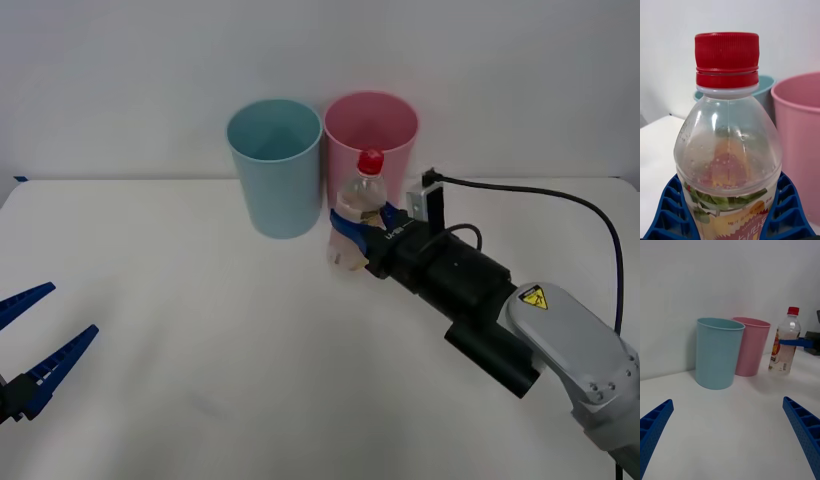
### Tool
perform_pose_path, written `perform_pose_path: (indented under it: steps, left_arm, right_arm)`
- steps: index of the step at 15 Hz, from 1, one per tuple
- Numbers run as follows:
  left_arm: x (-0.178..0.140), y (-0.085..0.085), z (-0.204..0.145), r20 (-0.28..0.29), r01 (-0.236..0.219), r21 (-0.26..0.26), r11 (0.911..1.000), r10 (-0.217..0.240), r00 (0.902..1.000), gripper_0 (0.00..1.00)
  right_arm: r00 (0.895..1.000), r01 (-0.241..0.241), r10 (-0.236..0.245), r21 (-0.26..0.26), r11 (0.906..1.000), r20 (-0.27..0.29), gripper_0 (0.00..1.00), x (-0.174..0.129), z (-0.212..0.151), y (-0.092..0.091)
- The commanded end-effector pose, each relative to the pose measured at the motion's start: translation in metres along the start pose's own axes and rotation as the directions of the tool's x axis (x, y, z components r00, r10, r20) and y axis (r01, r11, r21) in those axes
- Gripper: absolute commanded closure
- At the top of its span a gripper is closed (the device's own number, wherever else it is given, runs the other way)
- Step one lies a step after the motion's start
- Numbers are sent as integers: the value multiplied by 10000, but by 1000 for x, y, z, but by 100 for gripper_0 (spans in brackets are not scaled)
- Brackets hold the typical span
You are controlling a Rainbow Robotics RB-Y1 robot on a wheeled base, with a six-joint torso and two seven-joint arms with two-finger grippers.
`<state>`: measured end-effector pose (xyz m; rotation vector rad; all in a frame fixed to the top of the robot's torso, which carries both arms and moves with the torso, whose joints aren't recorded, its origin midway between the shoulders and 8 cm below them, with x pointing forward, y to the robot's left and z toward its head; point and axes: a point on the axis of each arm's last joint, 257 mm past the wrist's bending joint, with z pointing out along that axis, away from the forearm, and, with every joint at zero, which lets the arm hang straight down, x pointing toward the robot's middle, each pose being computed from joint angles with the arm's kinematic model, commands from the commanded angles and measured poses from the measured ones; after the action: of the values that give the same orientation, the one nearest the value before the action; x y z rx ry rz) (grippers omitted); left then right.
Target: Grasp the object on the table and drop it into the matching bin: aluminum can to the light blue bin, PET bottle to the pink bin.
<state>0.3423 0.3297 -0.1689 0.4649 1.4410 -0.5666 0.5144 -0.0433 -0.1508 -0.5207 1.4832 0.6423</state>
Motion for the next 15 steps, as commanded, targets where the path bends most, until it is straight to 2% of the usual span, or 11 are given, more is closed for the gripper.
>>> perform_pose_path:
  steps: [1, 6, 8, 11, 13, 15]
  left_arm:
    - [0, 0, 0, 0, 0, 0, 10000, 0, 10000, 0]
    - [0, 0, 0, 0, 0, 0, 10000, 0, 10000, 0]
    - [0, 0, 0, 0, 0, 0, 10000, 0, 10000, 0]
    - [0, 0, 0, 0, 0, 0, 10000, 0, 10000, 0]
    - [0, 0, 0, 0, 0, 0, 10000, 0, 10000, 0]
    - [0, 0, 0, 0, 0, 0, 10000, 0, 10000, 0]
  right_arm:
    - [9966, -195, 208, -172, 9997, 794, 100, -42, -5, 8]
    - [9743, -1123, 1220, -611, 9918, 1895, 100, -113, -15, 12]
    - [9696, -883, 1005, -639, 9940, 2233, 100, -139, -16, 6]
    - [9685, -207, 342, -571, 9982, 2467, 100, -169, -10, -6]
    - [9704, 302, -177, -487, 9984, 2409, 100, -185, 2, -21]
    - [9737, 551, -418, -536, 9970, 2240, 100, -197, 18, -35]
